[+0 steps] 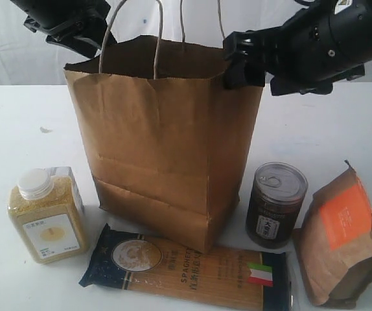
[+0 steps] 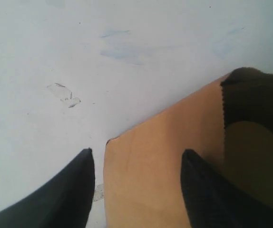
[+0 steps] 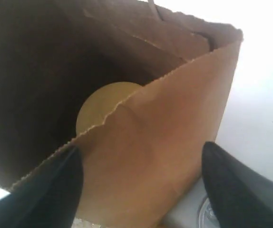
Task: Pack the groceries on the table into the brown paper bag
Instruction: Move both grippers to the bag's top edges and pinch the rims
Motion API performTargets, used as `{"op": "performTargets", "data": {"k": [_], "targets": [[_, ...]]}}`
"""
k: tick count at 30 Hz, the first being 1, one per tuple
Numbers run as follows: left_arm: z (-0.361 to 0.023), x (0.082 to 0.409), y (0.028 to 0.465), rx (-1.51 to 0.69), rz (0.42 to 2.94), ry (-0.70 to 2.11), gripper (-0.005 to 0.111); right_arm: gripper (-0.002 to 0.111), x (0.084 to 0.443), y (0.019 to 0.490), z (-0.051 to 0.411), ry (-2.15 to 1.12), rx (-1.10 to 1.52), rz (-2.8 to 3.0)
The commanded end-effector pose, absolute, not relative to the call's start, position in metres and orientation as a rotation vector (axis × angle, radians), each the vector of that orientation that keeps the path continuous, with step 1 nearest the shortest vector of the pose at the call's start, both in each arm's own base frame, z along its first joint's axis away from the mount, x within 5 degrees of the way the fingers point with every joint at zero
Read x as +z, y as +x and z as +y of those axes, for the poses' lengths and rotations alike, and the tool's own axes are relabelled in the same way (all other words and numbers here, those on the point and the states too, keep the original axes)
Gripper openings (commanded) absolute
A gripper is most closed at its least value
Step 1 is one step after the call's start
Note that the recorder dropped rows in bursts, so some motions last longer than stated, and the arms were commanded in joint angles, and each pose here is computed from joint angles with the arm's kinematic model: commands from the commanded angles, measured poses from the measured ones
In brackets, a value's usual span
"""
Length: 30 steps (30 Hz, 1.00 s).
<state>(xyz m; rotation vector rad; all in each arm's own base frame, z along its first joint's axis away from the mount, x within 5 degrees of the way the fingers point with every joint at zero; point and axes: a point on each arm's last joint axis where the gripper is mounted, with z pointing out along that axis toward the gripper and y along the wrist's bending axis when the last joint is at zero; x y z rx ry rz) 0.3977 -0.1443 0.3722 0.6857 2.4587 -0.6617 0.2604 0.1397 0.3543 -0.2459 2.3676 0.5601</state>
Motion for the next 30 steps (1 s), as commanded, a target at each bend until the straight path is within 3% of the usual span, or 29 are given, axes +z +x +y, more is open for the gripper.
{"op": "performTargets", "data": {"k": [1, 7, 14, 22, 30], "targets": [[-0.148, 0.377, 0.393, -0.702, 2.449, 0.708, 0.058, 0.065, 0.364, 0.27, 0.141, -0.238, 0.557, 2.322], [-0.152, 0.38, 0.392, -0.774, 2.418, 0.713, 0.058, 0.065, 0.381, 0.274, 0.144, -0.212, 0.584, 2.299], [-0.152, 0.38, 0.392, -0.778, 2.415, 0.726, 0.058, 0.065, 0.369, 0.272, 0.141, -0.167, 0.528, 2.442], [-0.135, 0.442, 0.368, -0.722, 2.247, 0.731, 0.062, 0.065, 0.364, 0.287, 0.148, -0.12, 0.542, 2.475], [-0.162, 0.407, 0.373, -0.77, 2.296, 0.878, 0.062, 0.065, 0.363, 0.287, 0.147, -0.135, 0.528, 2.483]]}}
